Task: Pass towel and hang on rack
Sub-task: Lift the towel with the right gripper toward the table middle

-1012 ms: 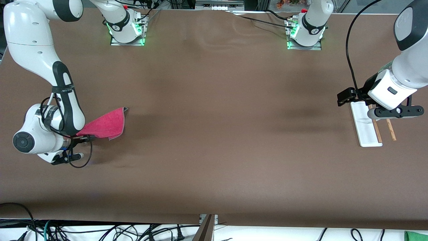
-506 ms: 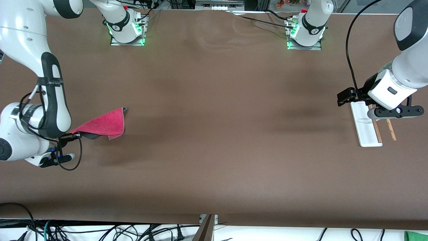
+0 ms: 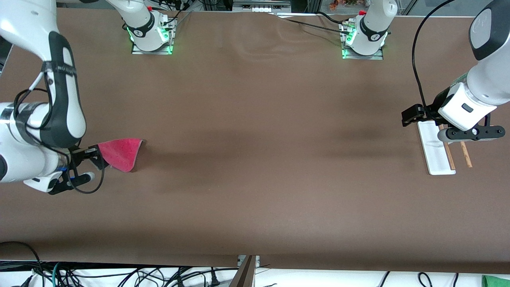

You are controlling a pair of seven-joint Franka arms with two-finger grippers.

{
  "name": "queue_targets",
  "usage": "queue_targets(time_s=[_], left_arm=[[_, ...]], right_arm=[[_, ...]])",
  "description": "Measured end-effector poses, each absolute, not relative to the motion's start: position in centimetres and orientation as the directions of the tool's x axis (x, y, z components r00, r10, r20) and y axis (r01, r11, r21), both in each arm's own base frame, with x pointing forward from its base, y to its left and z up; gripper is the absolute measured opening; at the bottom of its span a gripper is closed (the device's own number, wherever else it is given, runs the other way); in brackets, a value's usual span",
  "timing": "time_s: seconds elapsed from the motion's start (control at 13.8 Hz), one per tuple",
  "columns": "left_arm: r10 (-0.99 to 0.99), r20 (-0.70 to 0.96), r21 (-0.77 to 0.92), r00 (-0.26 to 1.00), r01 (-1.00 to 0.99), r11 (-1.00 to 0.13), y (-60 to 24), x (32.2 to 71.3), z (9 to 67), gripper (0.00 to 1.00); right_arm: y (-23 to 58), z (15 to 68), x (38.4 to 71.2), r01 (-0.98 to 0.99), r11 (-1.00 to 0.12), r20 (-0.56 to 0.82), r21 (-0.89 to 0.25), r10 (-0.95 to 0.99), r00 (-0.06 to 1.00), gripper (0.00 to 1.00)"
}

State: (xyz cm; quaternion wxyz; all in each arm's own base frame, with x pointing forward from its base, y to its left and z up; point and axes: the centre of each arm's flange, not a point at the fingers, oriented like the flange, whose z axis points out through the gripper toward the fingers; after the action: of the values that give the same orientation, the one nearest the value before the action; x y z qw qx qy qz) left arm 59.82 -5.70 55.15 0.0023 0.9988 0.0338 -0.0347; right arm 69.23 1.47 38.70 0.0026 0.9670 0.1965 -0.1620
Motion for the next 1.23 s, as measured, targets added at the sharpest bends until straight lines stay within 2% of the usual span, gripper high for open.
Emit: queue_targets(time_s=[0.36,0.65,1.01,1.23], left_arm=[[0.065,-0.069,0.003,0.996,0.066,-0.998,-5.8,59.8,55.2,1.00],[0.031,-0.068,0.006,0.997,0.032,-0.999,-6.7,59.7,55.2,1.00],[-0.227,-0.112,0.034,0.968,-0.224,-0.974,-9.2,60.3,52.3,1.00],[-0.304,-0.124,0.162,0.945,-0.283,-0.946,-10.4,61.2,49.9,1.00]], right_arm=[[10.8,43.7,67.5,0.506,-0.862,-0.266,-0.044,0.498,0.825,0.02],[22.5,46.6,64.0,0.606,-0.795,-0.233,-0.021,0.593,0.771,0.02],[34.9,48.5,58.7,0.702,-0.713,-0.172,0.010,0.690,0.703,0.02],[41.0,49.9,55.6,0.745,-0.667,-0.088,0.017,0.741,0.665,0.02]])
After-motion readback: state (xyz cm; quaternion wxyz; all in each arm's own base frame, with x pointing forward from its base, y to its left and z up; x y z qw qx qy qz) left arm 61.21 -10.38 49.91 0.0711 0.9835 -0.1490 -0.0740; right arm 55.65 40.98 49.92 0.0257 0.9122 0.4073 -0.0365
